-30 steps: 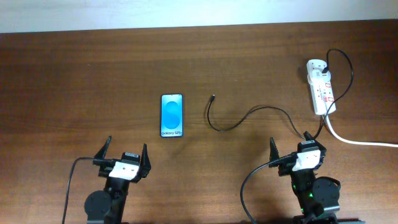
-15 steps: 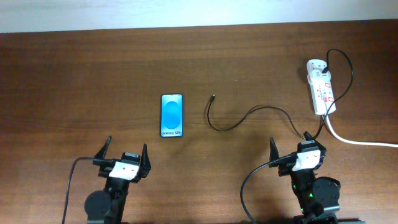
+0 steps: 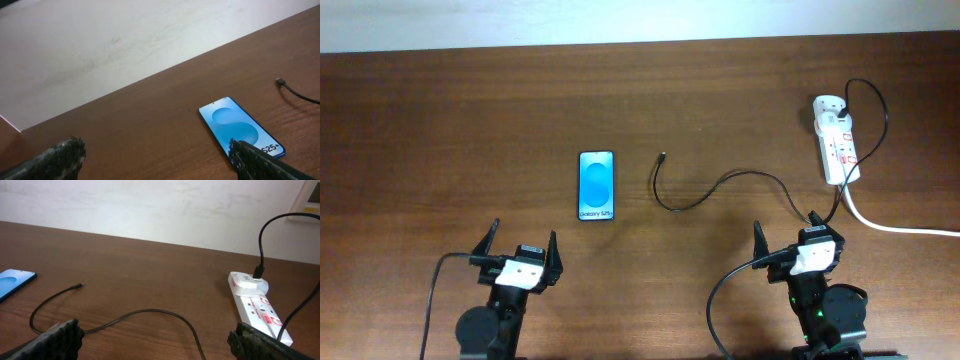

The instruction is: Plug charger to phone and switch on socket

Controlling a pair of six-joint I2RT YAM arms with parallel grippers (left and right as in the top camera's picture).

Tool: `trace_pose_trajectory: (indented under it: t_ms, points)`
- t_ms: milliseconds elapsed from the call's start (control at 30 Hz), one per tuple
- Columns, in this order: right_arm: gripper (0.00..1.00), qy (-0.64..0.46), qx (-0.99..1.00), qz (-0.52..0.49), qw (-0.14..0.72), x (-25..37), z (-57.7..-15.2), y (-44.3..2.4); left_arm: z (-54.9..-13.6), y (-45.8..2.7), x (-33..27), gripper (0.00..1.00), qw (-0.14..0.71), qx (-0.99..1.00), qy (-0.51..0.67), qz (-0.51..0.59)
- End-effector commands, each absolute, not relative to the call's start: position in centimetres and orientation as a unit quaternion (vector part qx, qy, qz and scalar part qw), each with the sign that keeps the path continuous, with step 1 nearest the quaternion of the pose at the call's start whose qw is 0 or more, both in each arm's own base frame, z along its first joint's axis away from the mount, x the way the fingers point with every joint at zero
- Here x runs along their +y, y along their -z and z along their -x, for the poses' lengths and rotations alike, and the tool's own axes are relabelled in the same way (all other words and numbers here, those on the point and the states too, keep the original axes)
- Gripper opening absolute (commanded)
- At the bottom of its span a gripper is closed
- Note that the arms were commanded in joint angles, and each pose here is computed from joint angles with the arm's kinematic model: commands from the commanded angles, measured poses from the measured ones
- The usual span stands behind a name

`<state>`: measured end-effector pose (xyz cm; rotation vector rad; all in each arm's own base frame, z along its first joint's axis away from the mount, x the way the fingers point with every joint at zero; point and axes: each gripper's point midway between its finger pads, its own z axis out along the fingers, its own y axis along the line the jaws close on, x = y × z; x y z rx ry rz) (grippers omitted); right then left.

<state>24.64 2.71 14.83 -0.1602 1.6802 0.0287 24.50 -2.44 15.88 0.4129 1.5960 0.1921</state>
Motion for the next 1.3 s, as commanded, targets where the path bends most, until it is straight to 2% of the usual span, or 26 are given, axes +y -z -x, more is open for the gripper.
trace_pose_trajectory:
  t_ms: [0, 933, 1267]
  points:
    - [0.98, -0.008, 0.745, 0.065, 0.664, 2.5, -24.6, -14.6, -24.5, -15.8, -2.1, 0.99, 0.675, 0.710, -0.093, -0.180]
    - [0.98, -0.008, 0.745, 0.065, 0.664, 2.5, -24.6, -14.6, -24.5, -15.9, -2.1, 0.99, 0.676, 0.711, -0.087, -0.174]
    - [0.98, -0.008, 0.745, 0.065, 0.664, 2.5, -24.6, -14.6, -24.6, -19.8, -2.3, 0.99, 0.665, 0.736, -0.029, -0.121]
